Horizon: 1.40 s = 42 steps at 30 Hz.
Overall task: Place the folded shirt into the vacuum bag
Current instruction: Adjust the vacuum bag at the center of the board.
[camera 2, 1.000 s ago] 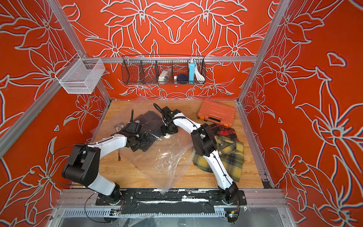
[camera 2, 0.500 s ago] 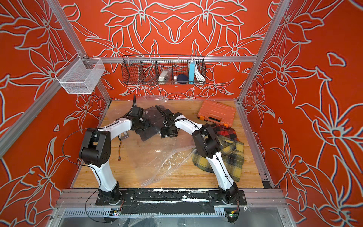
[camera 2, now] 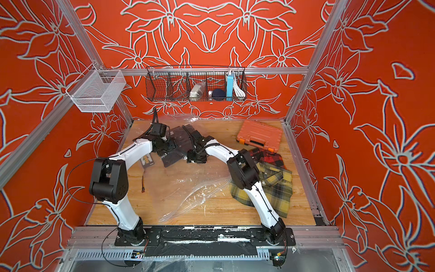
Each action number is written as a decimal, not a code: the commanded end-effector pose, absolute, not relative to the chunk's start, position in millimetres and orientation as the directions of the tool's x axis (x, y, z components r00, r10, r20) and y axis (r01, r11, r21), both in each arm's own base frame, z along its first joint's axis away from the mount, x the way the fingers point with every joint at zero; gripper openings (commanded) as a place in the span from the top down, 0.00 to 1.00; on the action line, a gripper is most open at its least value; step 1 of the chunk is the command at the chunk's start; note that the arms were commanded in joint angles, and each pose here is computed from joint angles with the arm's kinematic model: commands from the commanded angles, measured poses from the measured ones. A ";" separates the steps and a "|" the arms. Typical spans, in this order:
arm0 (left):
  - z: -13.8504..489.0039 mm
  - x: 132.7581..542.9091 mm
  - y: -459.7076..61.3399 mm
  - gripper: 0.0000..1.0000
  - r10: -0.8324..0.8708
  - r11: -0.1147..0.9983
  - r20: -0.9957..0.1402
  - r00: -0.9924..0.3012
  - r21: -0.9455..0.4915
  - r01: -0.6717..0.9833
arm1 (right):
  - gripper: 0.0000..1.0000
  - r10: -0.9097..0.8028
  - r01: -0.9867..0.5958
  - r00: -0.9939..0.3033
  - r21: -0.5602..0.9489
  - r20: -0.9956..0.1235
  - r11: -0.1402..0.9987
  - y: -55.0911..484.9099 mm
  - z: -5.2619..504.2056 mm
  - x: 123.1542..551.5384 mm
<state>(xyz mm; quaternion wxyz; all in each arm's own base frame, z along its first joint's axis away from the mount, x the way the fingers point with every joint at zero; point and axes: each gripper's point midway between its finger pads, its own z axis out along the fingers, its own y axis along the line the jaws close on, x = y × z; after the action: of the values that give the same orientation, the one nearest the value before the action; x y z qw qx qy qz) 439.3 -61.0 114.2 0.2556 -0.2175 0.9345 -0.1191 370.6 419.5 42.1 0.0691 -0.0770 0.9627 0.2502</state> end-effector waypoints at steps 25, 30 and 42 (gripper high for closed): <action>234.5 300.0 -162.5 0.22 -0.164 0.936 -0.597 -0.785 -0.345 0.067 | 0.29 -0.127 -0.215 -0.925 0.217 -0.358 0.952 211.4 180.1 295.4; 222.2 277.6 -243.0 0.22 -0.045 0.879 -0.566 -0.823 -0.413 0.236 | 0.24 -0.051 -0.071 -0.931 0.044 -0.362 0.996 116.8 179.8 262.1; 155.3 254.0 -289.1 0.25 0.040 0.826 -0.453 -0.891 -0.487 0.285 | 0.14 -0.039 0.000 -0.975 -0.173 -0.219 0.985 87.9 118.4 224.4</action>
<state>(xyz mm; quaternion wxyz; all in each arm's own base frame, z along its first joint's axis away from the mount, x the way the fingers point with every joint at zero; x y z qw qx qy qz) 252.1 -276.2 151.9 0.2165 0.0911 0.9402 -0.2468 217.5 82.8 117.4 0.0945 -0.0189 0.9928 -0.0710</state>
